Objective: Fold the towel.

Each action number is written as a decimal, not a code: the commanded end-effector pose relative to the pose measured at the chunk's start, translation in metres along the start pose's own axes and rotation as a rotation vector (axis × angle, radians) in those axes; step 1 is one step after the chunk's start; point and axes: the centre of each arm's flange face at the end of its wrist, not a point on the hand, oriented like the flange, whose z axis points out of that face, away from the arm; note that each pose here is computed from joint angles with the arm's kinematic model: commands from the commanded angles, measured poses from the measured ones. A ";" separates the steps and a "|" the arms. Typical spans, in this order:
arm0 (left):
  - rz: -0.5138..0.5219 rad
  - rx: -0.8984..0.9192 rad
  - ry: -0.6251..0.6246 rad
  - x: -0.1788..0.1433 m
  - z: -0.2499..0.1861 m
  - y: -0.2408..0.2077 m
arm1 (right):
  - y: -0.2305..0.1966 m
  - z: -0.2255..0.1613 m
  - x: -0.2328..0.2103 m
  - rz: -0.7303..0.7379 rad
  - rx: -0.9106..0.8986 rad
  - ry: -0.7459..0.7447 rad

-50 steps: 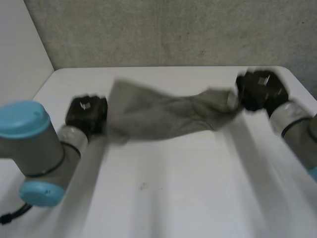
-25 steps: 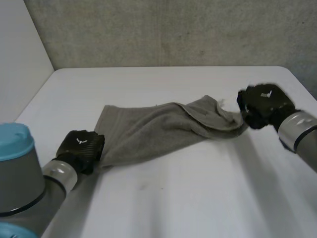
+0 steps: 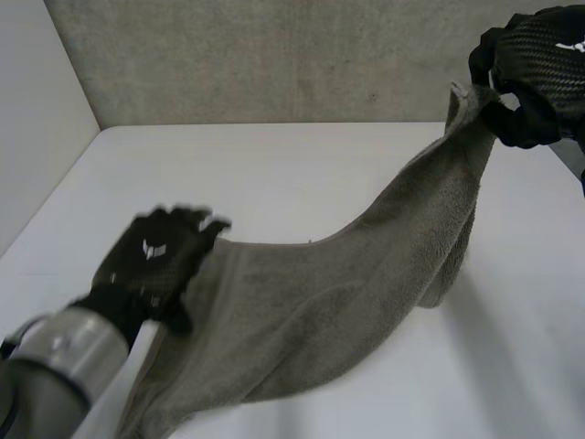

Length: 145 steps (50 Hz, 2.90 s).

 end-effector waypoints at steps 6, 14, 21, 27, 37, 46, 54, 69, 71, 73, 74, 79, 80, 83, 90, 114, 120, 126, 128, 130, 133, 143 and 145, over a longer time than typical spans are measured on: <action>-0.115 0.094 -0.003 -0.001 0.115 -0.007 | -0.012 -0.007 -0.015 0.002 0.051 -0.090; -0.176 0.025 0.209 0.028 0.170 0.016 | -0.023 -0.014 -0.021 0.014 0.092 -0.135; -0.251 -0.050 0.411 0.052 0.194 0.040 | -0.031 -0.018 -0.019 0.013 0.117 -0.129; -0.324 -0.069 0.469 0.060 0.200 0.047 | -0.036 -0.021 -0.018 0.010 0.132 -0.121; -0.419 -0.066 0.522 0.069 0.204 0.047 | -0.039 -0.018 -0.011 0.022 0.139 -0.090; -0.390 0.045 0.139 0.020 0.216 0.021 | -0.032 -0.014 -0.004 0.026 0.112 -0.071; -0.284 0.089 0.008 -0.031 0.171 -0.015 | 0.012 0.001 -0.006 0.091 -0.065 -0.098; 0.128 -0.113 0.053 -0.011 0.072 0.020 | 0.092 0.012 -0.059 0.012 -0.409 -0.261; 0.137 -0.149 0.067 -0.007 0.068 0.028 | 0.101 0.012 -0.066 -0.018 -0.446 -0.285; 0.145 -0.179 0.075 -0.004 0.066 0.036 | 0.115 0.014 -0.079 -0.073 -0.508 -0.327; 0.146 -0.192 0.080 -0.003 0.066 0.040 | 0.115 0.014 -0.079 -0.073 -0.508 -0.327; 0.147 -0.229 0.096 0.000 0.085 0.054 | 0.136 0.023 -0.089 -0.135 -0.586 -0.343; 0.148 -0.218 0.087 -0.002 0.095 0.053 | 0.139 0.030 -0.090 -0.156 -0.585 -0.334; 0.154 -0.163 0.064 -0.008 0.121 0.042 | 0.134 0.049 -0.089 -0.185 -0.538 -0.304; 0.184 0.145 -0.092 -0.041 0.172 -0.042 | 0.073 0.114 -0.059 -0.201 -0.186 -0.100; 0.220 0.273 -0.318 -0.043 0.132 -0.072 | 0.027 0.120 -0.033 0.058 0.349 0.048; 0.235 0.109 -0.237 -0.013 0.134 0.014 | 0.111 0.092 -0.061 0.107 -0.007 -0.040; 0.245 -0.041 -0.142 0.017 0.132 0.075 | 0.176 0.060 -0.066 0.083 -0.319 -0.081; 0.244 -0.067 -0.127 0.021 0.129 0.082 | 0.184 0.052 -0.062 0.067 -0.362 -0.078; 0.246 -0.091 -0.113 0.023 0.125 0.089 | 0.193 0.040 -0.058 0.036 -0.419 -0.077; 0.251 -0.116 -0.100 0.024 0.119 0.094 | 0.194 0.035 -0.056 0.026 -0.432 -0.074; 0.250 -0.100 -0.085 0.018 0.092 0.069 | 0.198 0.021 -0.016 0.050 -0.461 0.021; 0.250 -0.098 -0.083 0.018 0.089 0.065 | 0.200 0.018 -0.017 0.059 -0.465 0.009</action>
